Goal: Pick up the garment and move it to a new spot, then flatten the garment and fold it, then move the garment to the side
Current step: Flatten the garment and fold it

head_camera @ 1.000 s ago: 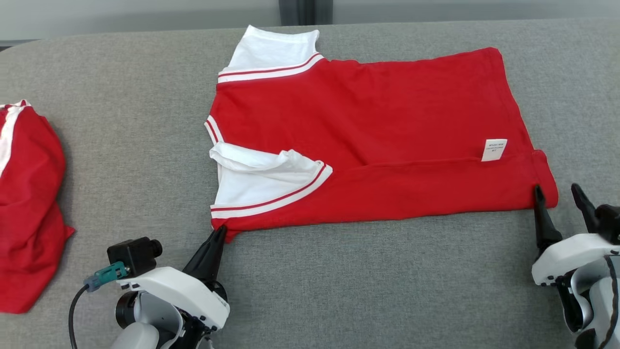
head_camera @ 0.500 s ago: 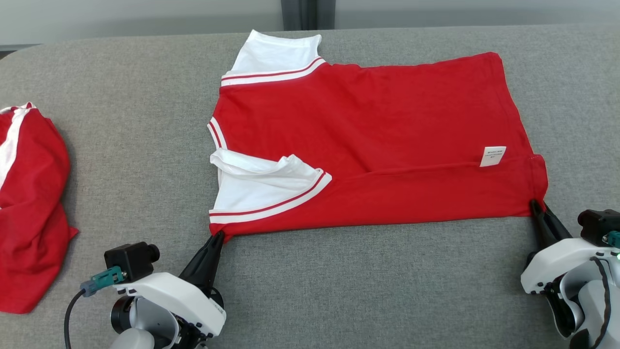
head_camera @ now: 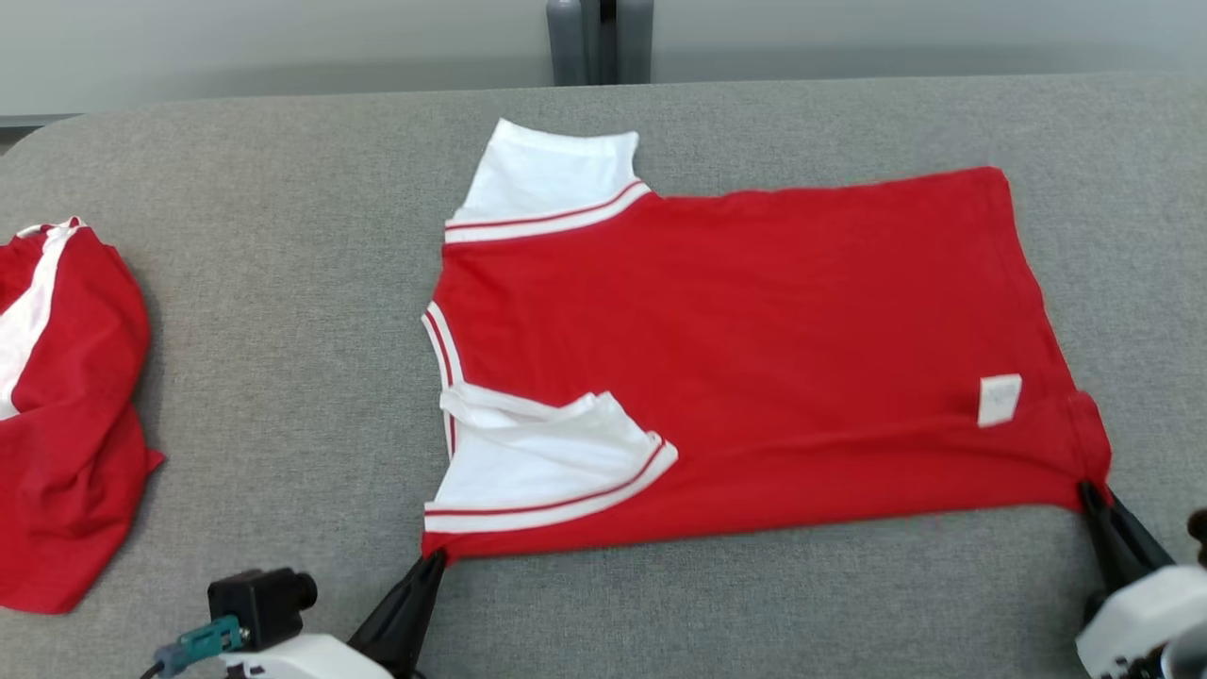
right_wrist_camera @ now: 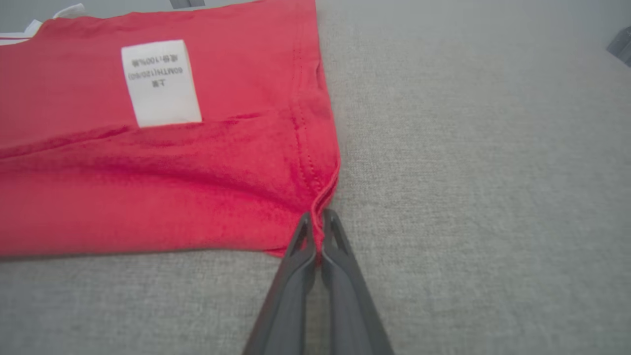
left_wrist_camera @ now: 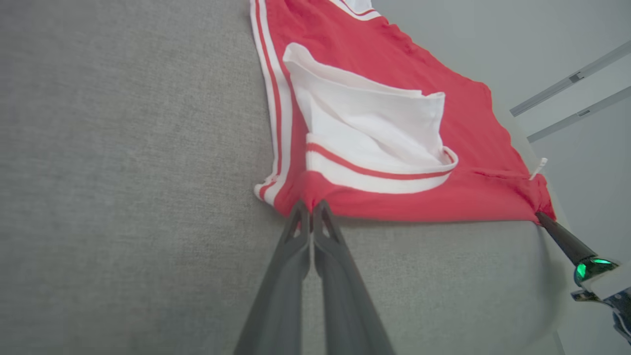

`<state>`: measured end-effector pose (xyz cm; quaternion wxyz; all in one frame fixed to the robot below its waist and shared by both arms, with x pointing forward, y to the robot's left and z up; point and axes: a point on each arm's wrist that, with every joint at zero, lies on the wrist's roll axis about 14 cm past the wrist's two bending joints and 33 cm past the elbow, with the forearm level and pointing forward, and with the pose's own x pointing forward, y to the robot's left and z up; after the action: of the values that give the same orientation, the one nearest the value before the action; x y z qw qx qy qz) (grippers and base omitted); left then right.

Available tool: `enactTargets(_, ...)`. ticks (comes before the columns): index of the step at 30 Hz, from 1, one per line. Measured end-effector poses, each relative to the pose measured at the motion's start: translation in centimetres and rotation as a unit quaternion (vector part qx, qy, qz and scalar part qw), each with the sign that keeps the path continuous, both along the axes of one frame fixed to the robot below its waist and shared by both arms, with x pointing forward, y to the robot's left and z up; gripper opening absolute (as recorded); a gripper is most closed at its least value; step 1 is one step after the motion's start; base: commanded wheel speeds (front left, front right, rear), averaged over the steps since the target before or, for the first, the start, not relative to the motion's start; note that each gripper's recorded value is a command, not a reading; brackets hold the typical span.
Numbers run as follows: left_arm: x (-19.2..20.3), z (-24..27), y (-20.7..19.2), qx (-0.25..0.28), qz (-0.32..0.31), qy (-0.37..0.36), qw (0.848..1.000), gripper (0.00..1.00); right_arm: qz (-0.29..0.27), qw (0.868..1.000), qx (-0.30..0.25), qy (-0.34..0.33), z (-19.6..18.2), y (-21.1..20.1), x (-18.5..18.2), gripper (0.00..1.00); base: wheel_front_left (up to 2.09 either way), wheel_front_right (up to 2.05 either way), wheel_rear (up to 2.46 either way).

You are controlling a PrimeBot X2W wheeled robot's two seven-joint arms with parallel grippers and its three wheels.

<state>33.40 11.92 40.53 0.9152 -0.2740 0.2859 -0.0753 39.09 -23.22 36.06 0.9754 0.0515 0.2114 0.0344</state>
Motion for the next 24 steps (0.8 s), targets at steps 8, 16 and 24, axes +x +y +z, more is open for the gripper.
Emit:
enactTargets(8,-2.3,-0.1,0.4,0.0,0.007,0.03,1.0,0.0,-0.002,1.0,0.006,0.03,-0.4,-0.8,-3.6,0.0,0.0,0.0,0.0)
enactTargets(16,-3.4,-0.8,-0.6,-0.001,-0.012,0.055,0.998,0.0,0.01,0.999,-0.013,0.036,0.3,-0.2,-4.0,0.09,0.0,0.0,0.0)
enactTargets(24,-3.8,-0.8,-0.4,0.011,-0.002,0.051,0.999,1.0,-0.004,0.999,-0.041,0.024,1.3,-1.3,-4.0,1.0,0.0,0.0,0.0)
